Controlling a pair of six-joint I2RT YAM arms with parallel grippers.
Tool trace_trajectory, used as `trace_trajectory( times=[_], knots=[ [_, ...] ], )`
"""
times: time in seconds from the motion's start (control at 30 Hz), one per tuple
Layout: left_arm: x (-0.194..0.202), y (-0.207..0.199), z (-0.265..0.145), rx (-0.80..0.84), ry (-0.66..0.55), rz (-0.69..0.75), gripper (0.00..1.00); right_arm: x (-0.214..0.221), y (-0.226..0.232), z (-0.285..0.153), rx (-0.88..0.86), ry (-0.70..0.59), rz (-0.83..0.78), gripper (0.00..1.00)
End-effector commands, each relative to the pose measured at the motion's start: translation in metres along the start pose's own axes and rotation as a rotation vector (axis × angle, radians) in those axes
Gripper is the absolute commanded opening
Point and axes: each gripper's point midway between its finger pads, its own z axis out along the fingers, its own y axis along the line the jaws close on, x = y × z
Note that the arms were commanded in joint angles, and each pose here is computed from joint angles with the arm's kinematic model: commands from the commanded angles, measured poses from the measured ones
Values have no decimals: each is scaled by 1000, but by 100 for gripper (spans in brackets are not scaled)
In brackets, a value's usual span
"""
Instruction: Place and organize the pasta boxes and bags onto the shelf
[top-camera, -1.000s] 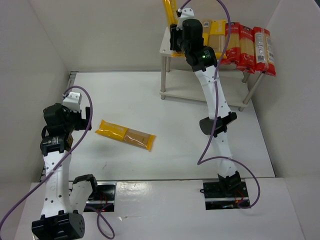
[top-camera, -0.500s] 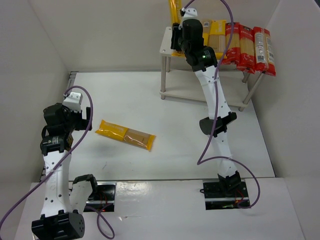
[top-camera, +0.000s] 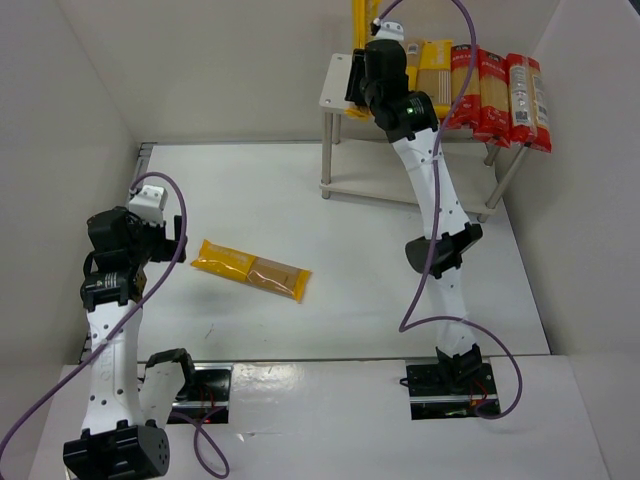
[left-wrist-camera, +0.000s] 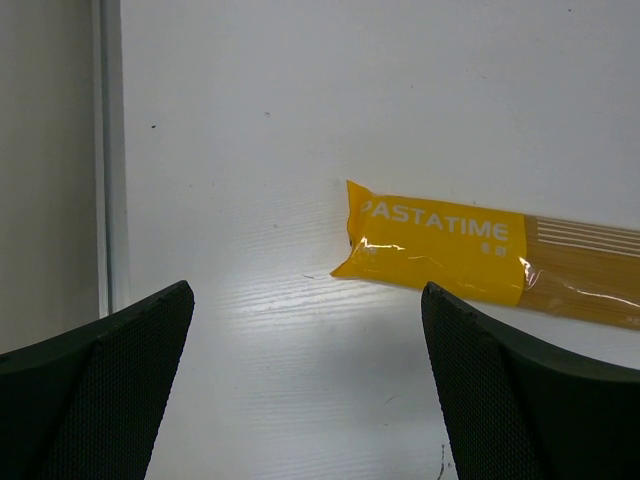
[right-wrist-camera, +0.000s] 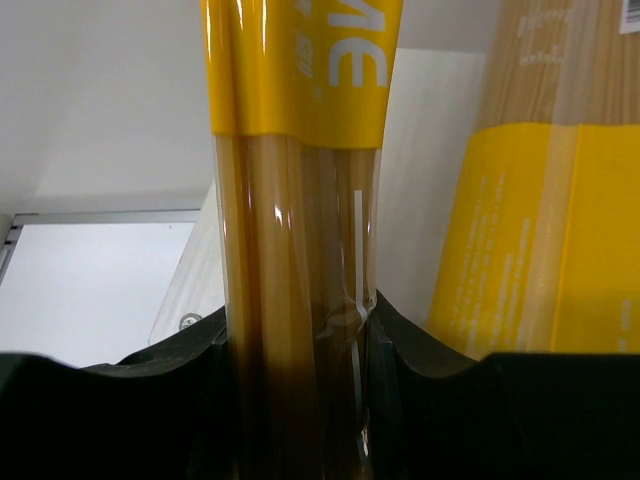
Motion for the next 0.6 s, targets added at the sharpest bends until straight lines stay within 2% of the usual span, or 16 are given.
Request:
trace_trajectory(
  times=[0.0,0.07,0.1,0.2,0.37,0.57],
  knots=[
    [-6,-3,-4,21,-33,23,100,-55,-16,-32,70,-148,72,21],
    [-6,-5,-4,30,-36,23,100,-60,-21,-37,99,-165,91,35],
    [-6,-5,-4,30,-36,23,100,-56,-23,-34,111,-157,87,45],
    [-8,-5,-6,27,-44,25,100,-59,-26,-35,131,-171,92,59],
    [-8,-6,-6,36,-47,35,100,-61,-32,-35,166,-181,105,66],
    [-8,-6,-6,36,-47,35,100,-59,-32,-35,167,-174,120,67]
  ],
)
